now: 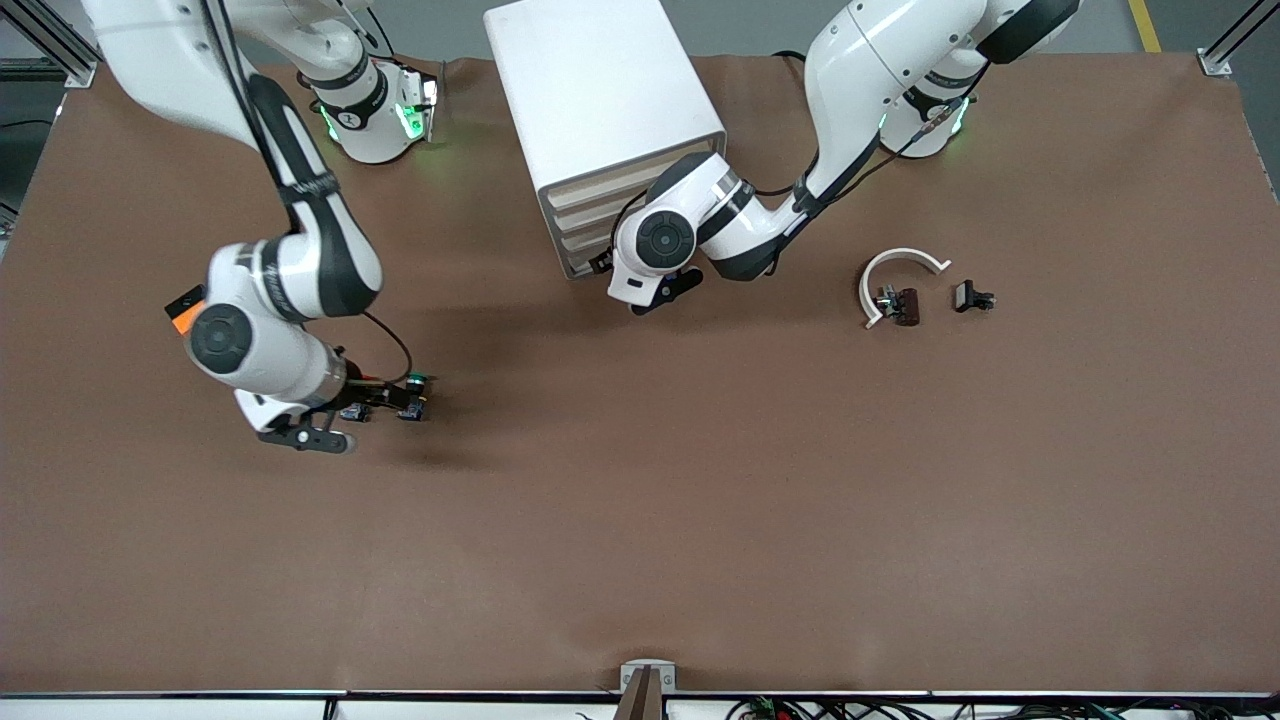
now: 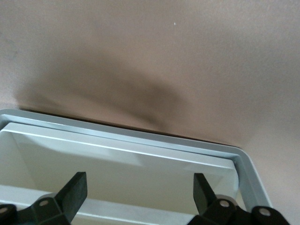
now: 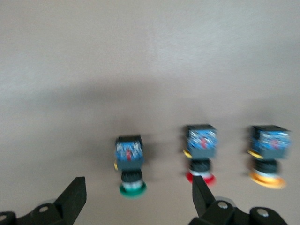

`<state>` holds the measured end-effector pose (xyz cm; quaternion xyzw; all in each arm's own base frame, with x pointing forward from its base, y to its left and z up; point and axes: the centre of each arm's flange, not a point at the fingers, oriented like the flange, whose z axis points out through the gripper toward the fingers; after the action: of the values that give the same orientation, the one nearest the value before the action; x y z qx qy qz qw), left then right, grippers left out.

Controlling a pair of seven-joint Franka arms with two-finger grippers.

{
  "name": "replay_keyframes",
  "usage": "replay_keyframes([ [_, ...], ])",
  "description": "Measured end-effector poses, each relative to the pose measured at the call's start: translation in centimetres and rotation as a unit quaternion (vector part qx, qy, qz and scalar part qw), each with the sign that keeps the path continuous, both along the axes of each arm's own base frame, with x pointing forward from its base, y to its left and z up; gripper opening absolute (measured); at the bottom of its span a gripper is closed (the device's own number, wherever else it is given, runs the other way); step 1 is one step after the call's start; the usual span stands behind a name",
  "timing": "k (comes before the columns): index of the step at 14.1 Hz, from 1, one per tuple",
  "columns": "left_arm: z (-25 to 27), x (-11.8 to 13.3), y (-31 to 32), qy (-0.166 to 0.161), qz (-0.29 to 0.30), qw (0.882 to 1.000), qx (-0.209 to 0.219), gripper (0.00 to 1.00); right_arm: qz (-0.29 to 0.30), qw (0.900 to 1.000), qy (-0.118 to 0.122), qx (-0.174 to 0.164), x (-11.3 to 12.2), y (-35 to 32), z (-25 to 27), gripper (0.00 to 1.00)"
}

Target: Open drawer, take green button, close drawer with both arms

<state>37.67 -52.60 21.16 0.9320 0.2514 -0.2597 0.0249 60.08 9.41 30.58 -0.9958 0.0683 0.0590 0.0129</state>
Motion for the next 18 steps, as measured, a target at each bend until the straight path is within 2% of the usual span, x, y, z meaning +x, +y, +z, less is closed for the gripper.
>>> replay_keyframes([
  [2, 0.1, 0.9, 0.5, -0.001, 0.008, 1.0, -0.001, 1.0, 0.014, 1.0, 0.024, 0.007, -0.3, -2.6, 4.4, 1.0],
  [4, 0.3, 3.2, 2.0, -0.004, 0.028, 1.0, -0.003, 1.0, 0.025, 0.999, 0.045, 0.015, -0.6, -5.4, 8.4, 1.0],
  [6, 0.7, 6.3, 4.5, -0.013, 0.046, 0.999, -0.009, 1.0, 0.036, 0.997, 0.06, 0.023, -0.8, -8.1, 11.7, 1.0],
  [9, 2.9, 11.6, 9.7, -0.05, 0.076, 0.996, -0.004, 1.0, 0.051, 0.996, 0.074, 0.019, -1.4, -11.6, 15.8, 1.0],
  [11, 4.9, 14.5, 14.4, -0.077, 0.088, 0.993, 0.004, 1.0, 0.053, 0.996, 0.076, 0.004, -2.1, -12.9, 18.1, 1.0],
  [13, 6.5, 16.1, 18.9, -0.099, 0.081, 0.992, 0.006, 1.0, 0.046, 0.997, 0.069, -0.001, -3.1, -13.9, 20.4, 1.0],
  [15, 8.5, 16.6, 23.3, -0.11, 0.044, 0.993, 0.014, 1.0, 0.034, 0.998, 0.055, -0.001, -4.4, -15.6, 23.1, 1.0],
  [18, 13.3, 17.6, 31.3, -0.11, -0.048, 0.993, 0.014, 1.0, 0.037, 0.998, 0.049, 0.004, -5.7, -17.6, 24.8, 1.0],
])
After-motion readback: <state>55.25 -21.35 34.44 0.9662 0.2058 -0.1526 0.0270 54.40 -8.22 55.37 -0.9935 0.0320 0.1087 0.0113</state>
